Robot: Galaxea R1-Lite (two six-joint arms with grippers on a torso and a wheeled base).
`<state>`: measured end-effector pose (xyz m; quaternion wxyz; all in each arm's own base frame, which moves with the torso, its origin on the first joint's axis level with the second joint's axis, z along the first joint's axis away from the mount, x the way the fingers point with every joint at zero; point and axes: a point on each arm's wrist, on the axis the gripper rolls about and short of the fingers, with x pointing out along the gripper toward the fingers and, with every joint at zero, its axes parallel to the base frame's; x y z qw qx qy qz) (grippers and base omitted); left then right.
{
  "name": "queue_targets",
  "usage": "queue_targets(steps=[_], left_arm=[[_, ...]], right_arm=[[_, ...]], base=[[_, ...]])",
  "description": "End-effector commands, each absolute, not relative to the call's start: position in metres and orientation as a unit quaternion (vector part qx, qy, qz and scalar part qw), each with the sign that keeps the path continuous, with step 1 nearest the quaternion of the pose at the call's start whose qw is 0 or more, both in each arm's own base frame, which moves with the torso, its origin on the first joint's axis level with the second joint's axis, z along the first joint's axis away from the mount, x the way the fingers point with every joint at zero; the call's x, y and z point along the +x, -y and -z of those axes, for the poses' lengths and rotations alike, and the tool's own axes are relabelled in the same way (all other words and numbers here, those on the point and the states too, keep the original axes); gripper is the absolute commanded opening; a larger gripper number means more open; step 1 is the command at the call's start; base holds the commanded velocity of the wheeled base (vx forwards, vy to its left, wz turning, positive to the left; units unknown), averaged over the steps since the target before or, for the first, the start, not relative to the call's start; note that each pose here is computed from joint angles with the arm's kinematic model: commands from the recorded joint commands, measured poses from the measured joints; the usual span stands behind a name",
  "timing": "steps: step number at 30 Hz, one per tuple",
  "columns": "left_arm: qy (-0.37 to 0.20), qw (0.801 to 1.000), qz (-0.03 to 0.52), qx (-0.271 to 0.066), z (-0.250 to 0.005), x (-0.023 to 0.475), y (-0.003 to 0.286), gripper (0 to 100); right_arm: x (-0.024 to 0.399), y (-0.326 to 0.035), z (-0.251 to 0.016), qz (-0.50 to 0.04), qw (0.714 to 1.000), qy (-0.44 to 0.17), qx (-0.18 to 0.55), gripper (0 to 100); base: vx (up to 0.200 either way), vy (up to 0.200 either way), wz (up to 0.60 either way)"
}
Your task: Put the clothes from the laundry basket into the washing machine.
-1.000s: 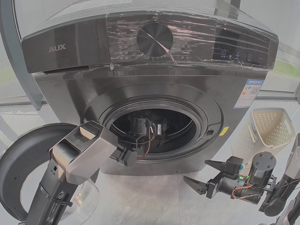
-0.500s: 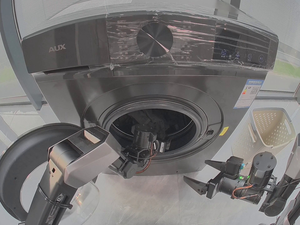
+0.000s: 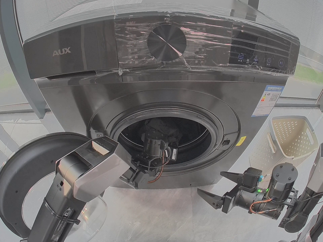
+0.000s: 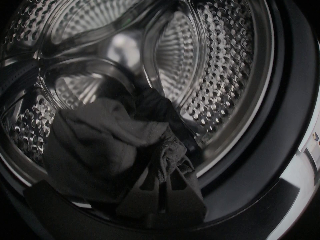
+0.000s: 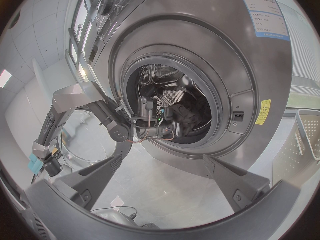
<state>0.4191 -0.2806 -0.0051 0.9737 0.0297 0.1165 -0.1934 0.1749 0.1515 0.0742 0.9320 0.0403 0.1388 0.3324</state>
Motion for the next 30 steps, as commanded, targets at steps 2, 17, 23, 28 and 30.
queue_targets(steps=[2, 17, 23, 28, 30], left_arm=[[-0.048, 0.986, 0.160, -0.003, -0.022, 0.447, 0.282, 0], [0.020, 0.992, 0.117, -0.031, -0.036, 0.488, 0.266, 0], [0.009, 0.993, 0.118, -0.026, -0.034, 0.486, 0.267, 100], [0.003, 0.992, 0.125, -0.027, -0.032, 0.481, 0.272, 100], [-0.003, 0.991, 0.128, -0.025, -0.032, 0.476, 0.274, 100]], right_arm=[[0.175, -0.152, -0.075, -0.332, 0.932, -0.138, 0.041, 100], [0.175, -0.151, -0.075, -0.332, 0.932, -0.137, 0.041, 100], [0.176, -0.152, -0.075, -0.332, 0.932, -0.137, 0.041, 100], [0.176, -0.151, -0.075, -0.331, 0.933, -0.138, 0.041, 100], [0.175, -0.151, -0.075, -0.332, 0.932, -0.138, 0.041, 100]], base=[[0.000, 0.000, 0.00], [0.000, 0.000, 0.00], [0.000, 0.000, 0.00], [0.000, 0.000, 0.00], [0.000, 0.000, 0.00]])
